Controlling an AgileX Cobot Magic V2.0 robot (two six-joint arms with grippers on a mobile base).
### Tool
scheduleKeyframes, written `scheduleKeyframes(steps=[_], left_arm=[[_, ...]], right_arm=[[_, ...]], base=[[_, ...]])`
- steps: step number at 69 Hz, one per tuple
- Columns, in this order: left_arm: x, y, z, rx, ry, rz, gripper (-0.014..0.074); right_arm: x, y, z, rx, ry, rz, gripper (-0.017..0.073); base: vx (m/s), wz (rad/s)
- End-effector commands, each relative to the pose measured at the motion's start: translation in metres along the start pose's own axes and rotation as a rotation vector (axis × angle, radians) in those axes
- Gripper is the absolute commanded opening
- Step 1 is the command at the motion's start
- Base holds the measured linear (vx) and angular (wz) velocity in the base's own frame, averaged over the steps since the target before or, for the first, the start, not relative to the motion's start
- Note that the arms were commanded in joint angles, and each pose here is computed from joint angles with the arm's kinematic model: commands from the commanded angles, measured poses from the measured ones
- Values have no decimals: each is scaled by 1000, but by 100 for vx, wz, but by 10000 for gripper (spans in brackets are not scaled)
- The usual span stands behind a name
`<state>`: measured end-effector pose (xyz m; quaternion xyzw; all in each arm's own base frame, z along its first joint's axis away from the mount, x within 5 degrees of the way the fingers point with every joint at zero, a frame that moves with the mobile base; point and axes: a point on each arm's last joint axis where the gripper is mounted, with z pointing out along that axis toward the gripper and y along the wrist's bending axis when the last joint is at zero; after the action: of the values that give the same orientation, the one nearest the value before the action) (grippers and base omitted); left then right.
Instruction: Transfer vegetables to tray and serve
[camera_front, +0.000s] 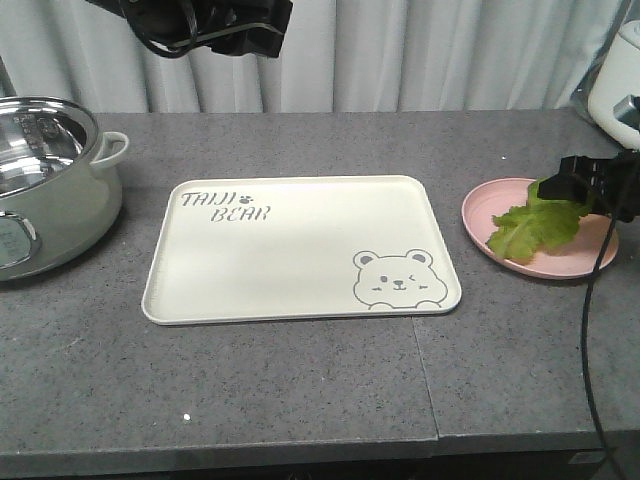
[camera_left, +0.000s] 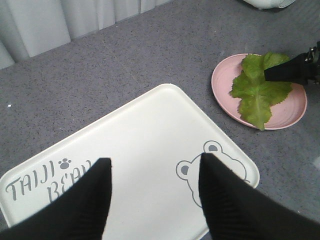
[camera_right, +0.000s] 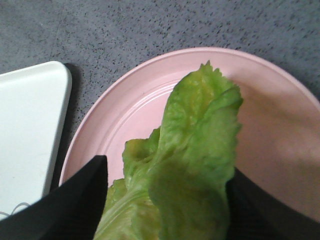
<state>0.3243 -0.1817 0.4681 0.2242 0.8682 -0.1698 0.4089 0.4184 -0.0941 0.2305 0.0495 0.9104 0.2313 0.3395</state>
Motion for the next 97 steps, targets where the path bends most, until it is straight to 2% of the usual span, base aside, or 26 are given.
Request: scheduleKeyframes(steps=[1,10,15,21,29,38,43,53,69,97], left_arm=[[-12,-6,-29,14,-127,-2,391],[-12,-6,-29,14,-127,-2,391],[-12,-6,-29,14,-127,-2,391],[-12,-6,-29,14,-125,-2,391],[-12,-6,-29,11,-120,0,391],[-11,-4,-29,-11,-111,11,391],[-10,-1,-29,-38,-102,24,391],[-9,0,-29,-58,-85,33,391],[-7,1,-29,-60,-73,33,391],[-7,1,-28,-60,-68,33,391]], right_arm=[[-28,18,-32,24,-69,-31,440],[-47,24,-49,80,-55,-63,440],[-53,26,-57,114,-52,-56,438],[-59,27,-65,156,-40,-76,438],[-60,25,-71,220,-15,-57,438],[-56,18,-73,299,26,5,435],[-55,16,-73,325,39,6,435],[-54,13,-73,351,37,42,430],[-45,-6,-51,377,105,101,386],[-32,-30,-17,386,179,149,386]], base=[[0,0],[0,0],[0,0],[0,0],[0,0],[0,0],[0,0],[0,0],[0,0],[0,0]])
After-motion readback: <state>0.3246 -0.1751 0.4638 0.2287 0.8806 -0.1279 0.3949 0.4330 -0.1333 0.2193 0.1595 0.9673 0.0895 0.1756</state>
